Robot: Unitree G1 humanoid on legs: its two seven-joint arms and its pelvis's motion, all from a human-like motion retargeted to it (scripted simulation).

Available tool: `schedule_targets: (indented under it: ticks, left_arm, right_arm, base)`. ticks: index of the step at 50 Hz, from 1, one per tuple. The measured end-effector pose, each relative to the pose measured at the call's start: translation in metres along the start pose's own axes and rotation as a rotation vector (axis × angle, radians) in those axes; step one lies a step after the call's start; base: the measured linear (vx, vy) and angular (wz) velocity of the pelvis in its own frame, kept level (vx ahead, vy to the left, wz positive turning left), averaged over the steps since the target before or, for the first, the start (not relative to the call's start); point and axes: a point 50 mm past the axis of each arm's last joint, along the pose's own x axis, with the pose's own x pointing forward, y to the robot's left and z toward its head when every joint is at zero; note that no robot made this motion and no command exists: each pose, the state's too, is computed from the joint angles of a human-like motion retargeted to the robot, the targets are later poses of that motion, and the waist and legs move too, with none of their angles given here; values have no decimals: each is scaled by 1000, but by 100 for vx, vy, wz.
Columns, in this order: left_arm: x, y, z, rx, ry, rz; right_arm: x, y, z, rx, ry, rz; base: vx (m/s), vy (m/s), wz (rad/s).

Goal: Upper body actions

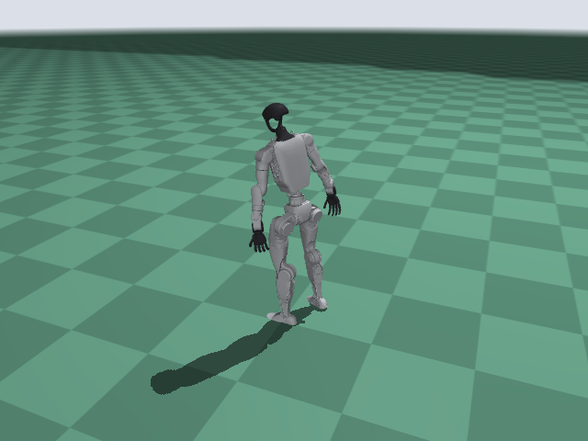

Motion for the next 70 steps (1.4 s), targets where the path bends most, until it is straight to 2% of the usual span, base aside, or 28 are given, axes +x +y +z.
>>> schedule_targets:
  ticks: [8, 12, 18, 27, 32, 45, 62, 70]
  left_arm:
    - [-20, -39, 85, 75, -224, -35]
    - [-33, -83, 116, 87, -343, -119]
    - [-61, -133, 154, 21, -495, -296]
    - [-103, -203, 181, 130, -665, -460]
    - [-123, -229, 188, 133, -749, -547]
    - [-166, -257, 210, 251, -954, -621]
    - [-202, -243, 245, 283, -1143, -531]
    - [-227, -224, 270, 221, -1252, -463]
  right_arm:
    - [-17, -17, -59, 276, 109, -132]
    - [-28, -23, -82, 433, 144, -207]
    - [-41, -53, -95, 525, 139, -359]
    - [-63, -47, -134, 1161, -45, -444]
    - [-74, -45, -153, 1252, -11, -590]
    - [-85, -45, -170, 1299, 48, -737]
    - [-77, -52, -154, 1252, 49, -773]
    - [-65, -57, -132, 1243, -2, -747]
  base:
    - [-51, -36, 16]
    - [-82, -36, -2]
    - [-84, -20, -56]
    - [-70, 1, -35]
    - [-56, 3, -43]
    - [-34, 5, -35]
    - [-14, 5, -33]
    - [-5, 6, -31]
